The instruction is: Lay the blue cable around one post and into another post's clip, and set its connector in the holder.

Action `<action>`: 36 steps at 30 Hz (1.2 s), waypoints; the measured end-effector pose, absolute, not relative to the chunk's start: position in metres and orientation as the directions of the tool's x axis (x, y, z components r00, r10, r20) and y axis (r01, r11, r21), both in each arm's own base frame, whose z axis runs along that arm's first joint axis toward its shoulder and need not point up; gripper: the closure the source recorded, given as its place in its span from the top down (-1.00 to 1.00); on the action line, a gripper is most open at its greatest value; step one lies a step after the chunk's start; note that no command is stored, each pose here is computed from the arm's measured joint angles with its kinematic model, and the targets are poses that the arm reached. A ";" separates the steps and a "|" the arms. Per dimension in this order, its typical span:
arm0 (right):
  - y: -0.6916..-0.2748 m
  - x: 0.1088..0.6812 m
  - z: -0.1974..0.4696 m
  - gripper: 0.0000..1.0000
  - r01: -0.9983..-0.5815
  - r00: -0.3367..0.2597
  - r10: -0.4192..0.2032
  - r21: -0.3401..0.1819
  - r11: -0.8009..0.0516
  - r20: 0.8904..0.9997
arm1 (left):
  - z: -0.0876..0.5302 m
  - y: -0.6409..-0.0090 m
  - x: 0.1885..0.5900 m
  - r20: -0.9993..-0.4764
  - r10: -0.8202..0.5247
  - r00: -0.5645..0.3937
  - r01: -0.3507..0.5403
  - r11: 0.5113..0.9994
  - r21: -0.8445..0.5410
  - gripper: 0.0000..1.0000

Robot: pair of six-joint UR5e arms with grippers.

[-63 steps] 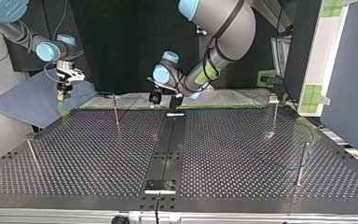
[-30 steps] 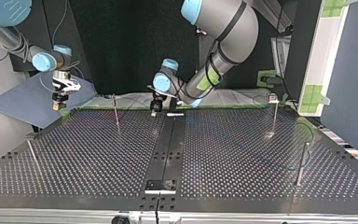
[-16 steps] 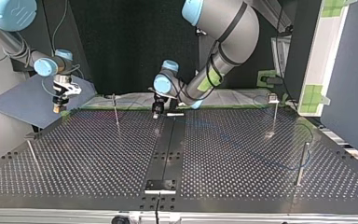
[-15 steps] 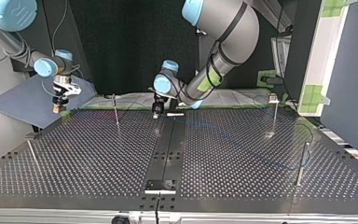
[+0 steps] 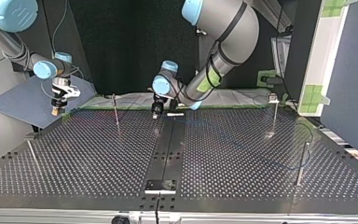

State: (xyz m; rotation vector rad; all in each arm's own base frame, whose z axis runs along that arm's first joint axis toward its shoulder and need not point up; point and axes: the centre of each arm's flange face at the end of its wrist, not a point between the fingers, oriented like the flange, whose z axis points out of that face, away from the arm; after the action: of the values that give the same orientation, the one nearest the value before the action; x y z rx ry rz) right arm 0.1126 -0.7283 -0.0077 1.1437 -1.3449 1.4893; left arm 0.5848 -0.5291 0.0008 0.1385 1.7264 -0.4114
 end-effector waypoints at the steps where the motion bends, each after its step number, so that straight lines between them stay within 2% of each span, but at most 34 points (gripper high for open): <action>1: -0.728 0.113 -0.008 -1.00 -0.959 -0.263 -0.007 -0.262 -0.107 0.965 | 0.000 -0.530 0.583 -0.971 -0.128 -0.203 0.319 0.929 -0.189 -0.40; 2: -0.728 0.114 -0.008 -1.00 -0.959 -0.263 -0.008 -0.262 -0.108 0.965 | 0.000 -0.531 0.581 -0.972 -0.118 -0.205 0.323 0.929 -0.180 -0.16; 3: -0.728 0.115 -0.008 -1.00 -0.959 -0.263 -0.009 -0.262 -0.109 0.965 | 0.000 -0.533 0.580 -0.973 -0.110 -0.205 0.326 0.929 -0.173 -0.16; 4: -0.728 0.115 -0.008 -1.00 -0.959 -0.263 -0.009 -0.262 -0.110 0.965 | -0.001 -0.534 0.578 -0.974 -0.101 -0.205 0.330 0.929 -0.166 0.14; 5: -0.728 0.116 -0.008 -1.00 -0.959 -0.263 -0.010 -0.263 -0.111 0.965 | -0.002 -0.535 0.576 -0.975 -0.090 -0.204 0.335 0.929 -0.156 0.55; 6: -0.728 0.117 -0.008 -1.00 -0.958 -0.263 -0.010 -0.262 -0.112 0.965 | -0.002 -0.536 0.573 -0.976 -0.081 -0.204 0.339 0.929 -0.148 0.55; 7: -0.727 0.118 -0.008 -1.00 -0.958 -0.263 -0.010 -0.262 -0.113 0.965 | -0.004 -0.536 0.571 -0.976 -0.070 -0.205 0.343 0.929 -0.139 1.00; 17: -0.725 0.125 -0.011 -1.00 -0.956 -0.266 -0.018 -0.266 -0.122 0.964 | -0.004 -0.553 0.540 -0.978 0.031 -0.208 0.422 0.904 -0.061 1.00; 22: -0.725 0.126 -0.011 -1.00 -0.955 -0.268 -0.020 -0.269 -0.124 0.963 | 0.009 -0.562 0.526 -0.981 0.040 -0.191 0.469 0.882 -0.055 1.00; 28: -0.725 0.128 -0.012 -1.00 -0.954 -0.270 -0.022 -0.271 -0.127 0.963 | 0.028 -0.576 0.501 -0.984 0.051 -0.171 0.537 0.842 -0.050 1.00; 36: -0.722 0.136 -0.014 -1.00 -0.950 -0.279 -0.036 -0.281 -0.135 0.960 | 0.036 -0.596 0.441 -0.976 0.092 -0.195 0.629 0.775 -0.053 1.00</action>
State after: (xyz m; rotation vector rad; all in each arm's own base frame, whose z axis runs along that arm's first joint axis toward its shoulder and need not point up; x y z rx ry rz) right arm 0.1358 -0.7222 -0.0138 1.1766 -1.3611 1.5168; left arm 0.4405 -0.5965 0.0355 0.5695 1.7216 -0.5358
